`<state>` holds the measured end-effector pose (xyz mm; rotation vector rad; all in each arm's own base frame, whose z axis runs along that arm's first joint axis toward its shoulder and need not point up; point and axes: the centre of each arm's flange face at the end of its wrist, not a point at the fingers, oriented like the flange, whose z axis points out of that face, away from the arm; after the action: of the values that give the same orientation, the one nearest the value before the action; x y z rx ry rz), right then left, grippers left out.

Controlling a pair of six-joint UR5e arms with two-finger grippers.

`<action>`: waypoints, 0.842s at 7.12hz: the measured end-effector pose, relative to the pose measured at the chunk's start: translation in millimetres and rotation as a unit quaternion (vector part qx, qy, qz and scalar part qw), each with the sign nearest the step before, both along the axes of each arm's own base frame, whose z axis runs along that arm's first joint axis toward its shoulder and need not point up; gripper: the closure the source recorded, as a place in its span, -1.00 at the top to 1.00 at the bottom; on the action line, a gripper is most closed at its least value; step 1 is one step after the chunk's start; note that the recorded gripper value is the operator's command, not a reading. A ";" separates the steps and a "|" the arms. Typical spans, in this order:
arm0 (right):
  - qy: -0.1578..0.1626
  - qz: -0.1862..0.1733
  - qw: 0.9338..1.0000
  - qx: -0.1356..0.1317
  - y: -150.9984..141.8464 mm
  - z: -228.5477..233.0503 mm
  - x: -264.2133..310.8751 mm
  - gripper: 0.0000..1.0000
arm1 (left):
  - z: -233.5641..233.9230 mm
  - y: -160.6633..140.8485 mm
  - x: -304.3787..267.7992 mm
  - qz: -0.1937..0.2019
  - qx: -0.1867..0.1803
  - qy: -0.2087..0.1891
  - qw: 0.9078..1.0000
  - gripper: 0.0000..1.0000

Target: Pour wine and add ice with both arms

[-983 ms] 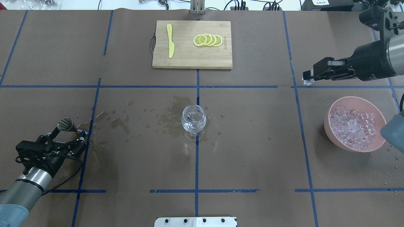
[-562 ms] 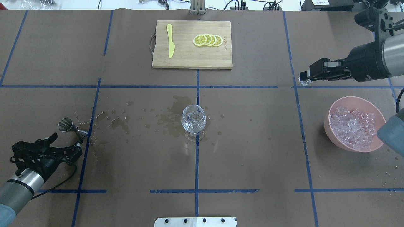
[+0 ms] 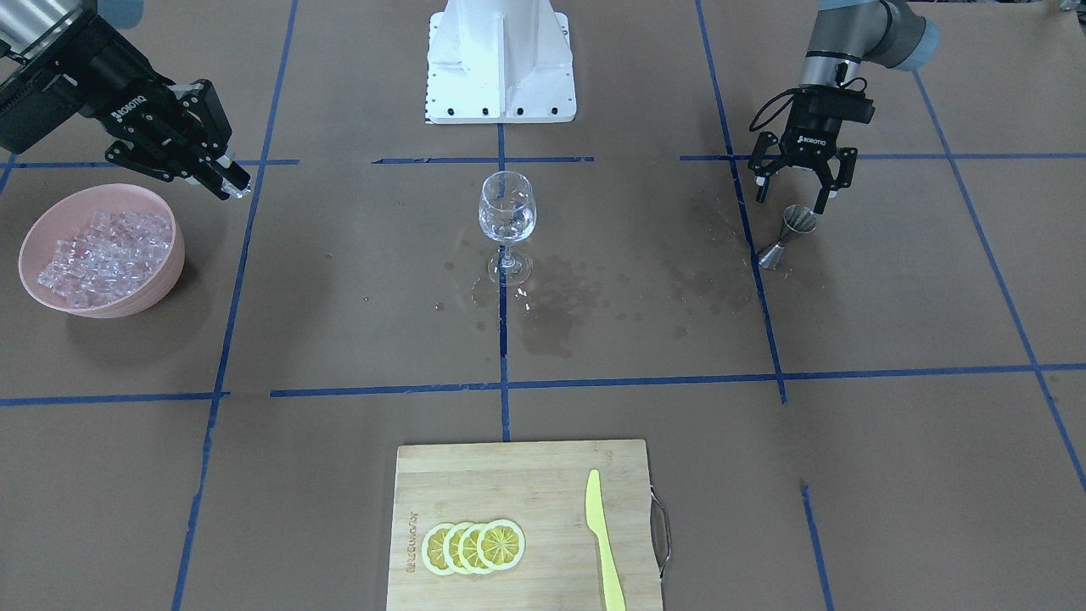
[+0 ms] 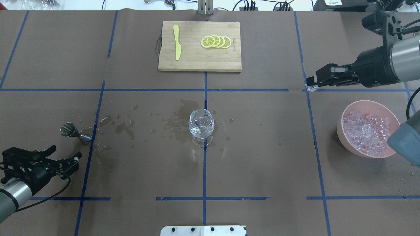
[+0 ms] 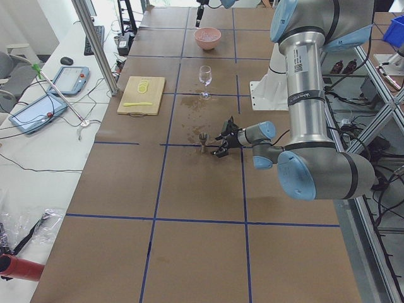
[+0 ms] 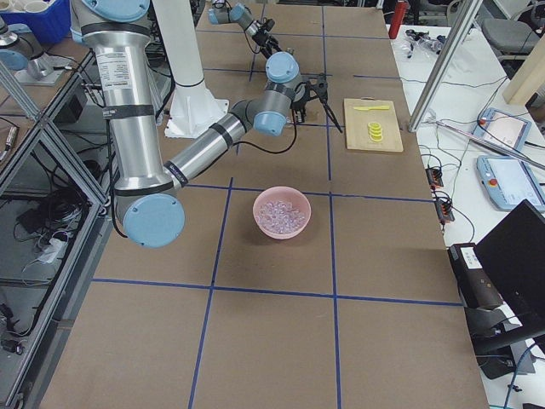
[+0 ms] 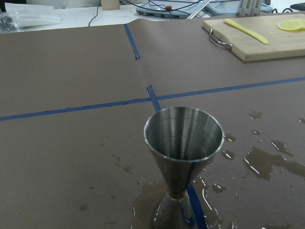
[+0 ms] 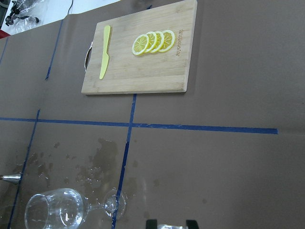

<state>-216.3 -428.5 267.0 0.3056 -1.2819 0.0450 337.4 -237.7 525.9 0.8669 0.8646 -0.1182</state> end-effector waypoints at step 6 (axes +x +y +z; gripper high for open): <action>-0.071 -0.006 0.997 -0.024 12.5 -84.0 -54.0 -1.00 | -29.4 27.6 -45.9 0.112 -0.083 -0.023 0.990 1.00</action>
<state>-270.3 -416.0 183.0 0.2557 -1.4212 0.0885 291.5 -210.1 496.4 0.6092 0.8909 0.0257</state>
